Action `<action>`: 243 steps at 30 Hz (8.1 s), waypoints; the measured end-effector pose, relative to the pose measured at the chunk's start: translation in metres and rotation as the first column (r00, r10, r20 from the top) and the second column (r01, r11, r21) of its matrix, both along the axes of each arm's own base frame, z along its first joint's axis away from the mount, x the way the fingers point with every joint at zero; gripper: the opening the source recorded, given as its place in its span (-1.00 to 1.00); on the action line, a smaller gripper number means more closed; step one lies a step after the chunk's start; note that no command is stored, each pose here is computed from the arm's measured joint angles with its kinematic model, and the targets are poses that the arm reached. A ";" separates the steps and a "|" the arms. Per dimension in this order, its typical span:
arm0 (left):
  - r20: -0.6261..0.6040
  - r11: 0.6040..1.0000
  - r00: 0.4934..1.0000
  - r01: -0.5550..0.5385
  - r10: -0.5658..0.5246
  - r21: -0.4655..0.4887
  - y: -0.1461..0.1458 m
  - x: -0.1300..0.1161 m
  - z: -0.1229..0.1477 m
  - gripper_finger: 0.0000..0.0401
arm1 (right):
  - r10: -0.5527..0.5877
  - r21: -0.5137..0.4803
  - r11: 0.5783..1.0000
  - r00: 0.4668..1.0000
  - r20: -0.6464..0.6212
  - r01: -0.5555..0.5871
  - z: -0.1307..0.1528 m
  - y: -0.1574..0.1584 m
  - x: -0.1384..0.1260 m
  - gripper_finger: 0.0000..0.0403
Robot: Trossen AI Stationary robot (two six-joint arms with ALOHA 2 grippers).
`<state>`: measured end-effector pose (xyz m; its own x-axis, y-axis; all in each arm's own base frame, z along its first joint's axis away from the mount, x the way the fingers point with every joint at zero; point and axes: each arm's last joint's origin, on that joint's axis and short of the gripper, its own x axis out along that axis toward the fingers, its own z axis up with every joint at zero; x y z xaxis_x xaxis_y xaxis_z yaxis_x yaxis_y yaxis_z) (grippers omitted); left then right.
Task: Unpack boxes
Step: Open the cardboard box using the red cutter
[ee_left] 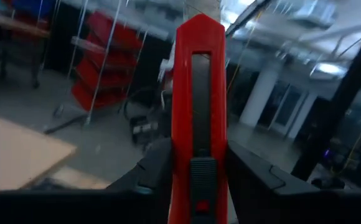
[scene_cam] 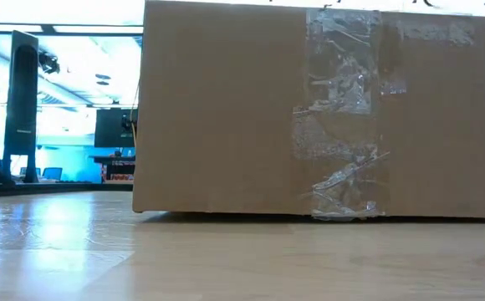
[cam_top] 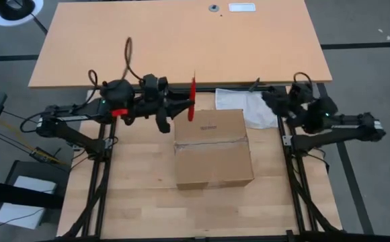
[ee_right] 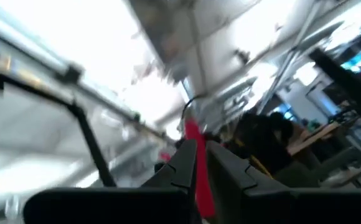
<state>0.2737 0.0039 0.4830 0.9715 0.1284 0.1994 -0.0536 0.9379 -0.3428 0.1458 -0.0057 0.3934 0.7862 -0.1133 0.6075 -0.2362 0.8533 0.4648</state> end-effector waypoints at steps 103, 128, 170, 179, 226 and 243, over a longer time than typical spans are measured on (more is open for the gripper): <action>-0.033 0.925 0.962 -0.252 0.273 0.285 0.004 -0.038 0.015 -0.21 | -0.836 -0.669 0.524 0.468 -0.286 0.527 0.135 0.061 0.155 -0.76; -0.338 0.853 0.915 -0.014 0.222 0.521 -0.037 -0.085 -0.004 -0.21 | 0.036 -0.058 0.982 0.476 -0.879 -0.182 0.085 0.018 0.133 -0.76; -0.416 0.508 0.744 0.120 0.523 0.853 -0.059 0.004 -0.020 -0.01 | 0.326 0.201 0.937 0.507 -0.798 -0.287 0.080 0.001 0.166 -0.76; -0.426 0.515 0.737 0.125 0.525 0.848 -0.060 0.006 -0.023 -0.34 | 0.341 0.207 0.930 0.501 -0.795 -0.304 0.080 0.002 0.165 -0.76; -0.412 0.760 0.809 -0.064 0.419 0.647 -0.058 -0.002 0.000 -0.35 | -0.065 -0.324 0.906 0.668 -0.741 -0.272 0.117 0.005 0.118 0.11; -0.431 0.892 0.879 0.014 0.204 0.451 -0.061 0.003 0.003 -0.35 | -0.321 -0.658 0.718 0.732 -0.601 -0.226 0.104 0.035 0.164 0.24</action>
